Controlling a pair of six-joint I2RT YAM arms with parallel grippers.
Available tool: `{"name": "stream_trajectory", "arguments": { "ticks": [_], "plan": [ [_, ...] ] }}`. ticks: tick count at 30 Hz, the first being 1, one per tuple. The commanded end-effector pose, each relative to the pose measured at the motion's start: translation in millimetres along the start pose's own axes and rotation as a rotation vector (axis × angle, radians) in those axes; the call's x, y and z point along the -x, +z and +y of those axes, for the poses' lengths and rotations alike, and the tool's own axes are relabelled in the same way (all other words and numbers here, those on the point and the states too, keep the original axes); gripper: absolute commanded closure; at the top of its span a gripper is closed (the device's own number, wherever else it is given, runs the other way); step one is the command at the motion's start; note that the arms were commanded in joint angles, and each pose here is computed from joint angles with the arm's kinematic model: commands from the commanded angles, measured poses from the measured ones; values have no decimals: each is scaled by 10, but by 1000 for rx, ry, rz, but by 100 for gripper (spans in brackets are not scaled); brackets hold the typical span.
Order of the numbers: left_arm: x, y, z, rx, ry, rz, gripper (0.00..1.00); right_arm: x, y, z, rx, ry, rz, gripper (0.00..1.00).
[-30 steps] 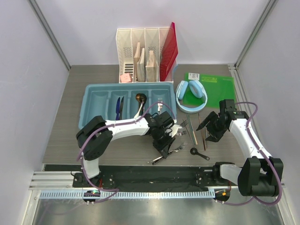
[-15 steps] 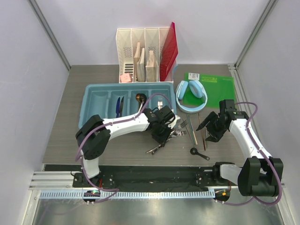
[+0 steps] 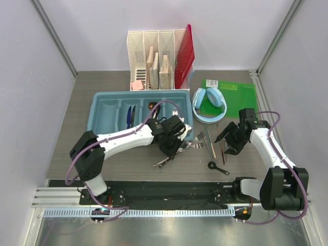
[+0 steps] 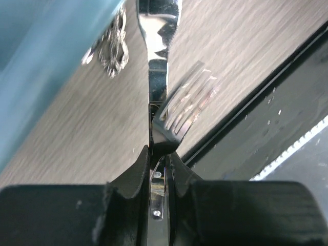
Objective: Sort the eating utensils into containers
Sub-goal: Place the fork in the storage box.
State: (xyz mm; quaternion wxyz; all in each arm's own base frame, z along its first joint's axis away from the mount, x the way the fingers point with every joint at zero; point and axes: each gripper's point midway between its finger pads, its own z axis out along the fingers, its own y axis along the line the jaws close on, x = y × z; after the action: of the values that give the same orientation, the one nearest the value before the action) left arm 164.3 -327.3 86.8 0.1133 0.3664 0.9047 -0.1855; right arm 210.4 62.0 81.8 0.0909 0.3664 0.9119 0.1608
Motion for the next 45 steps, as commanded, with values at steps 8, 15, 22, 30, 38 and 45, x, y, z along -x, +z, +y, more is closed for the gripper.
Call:
{"name": "stream_trajectory", "arguments": {
  "ticks": [8,15,22,30,38,45],
  "plan": [
    [137,-1094,-86,34,34,-150,100,52,85,118,50,25,2,30],
    [406,-1353,122,65,14,-215,100,112,79,193,65,25,-4,29],
    [704,-1259,523,173,-42,-234,100,63,67,164,72,42,-7,30],
    [1304,-731,957,268,-143,-191,100,64,61,179,78,36,-4,30],
    [1720,-435,1231,376,-225,-179,100,64,78,191,76,23,13,30],
    [1563,-66,1251,362,-328,-108,100,54,115,174,64,14,31,30]
  ]
}}
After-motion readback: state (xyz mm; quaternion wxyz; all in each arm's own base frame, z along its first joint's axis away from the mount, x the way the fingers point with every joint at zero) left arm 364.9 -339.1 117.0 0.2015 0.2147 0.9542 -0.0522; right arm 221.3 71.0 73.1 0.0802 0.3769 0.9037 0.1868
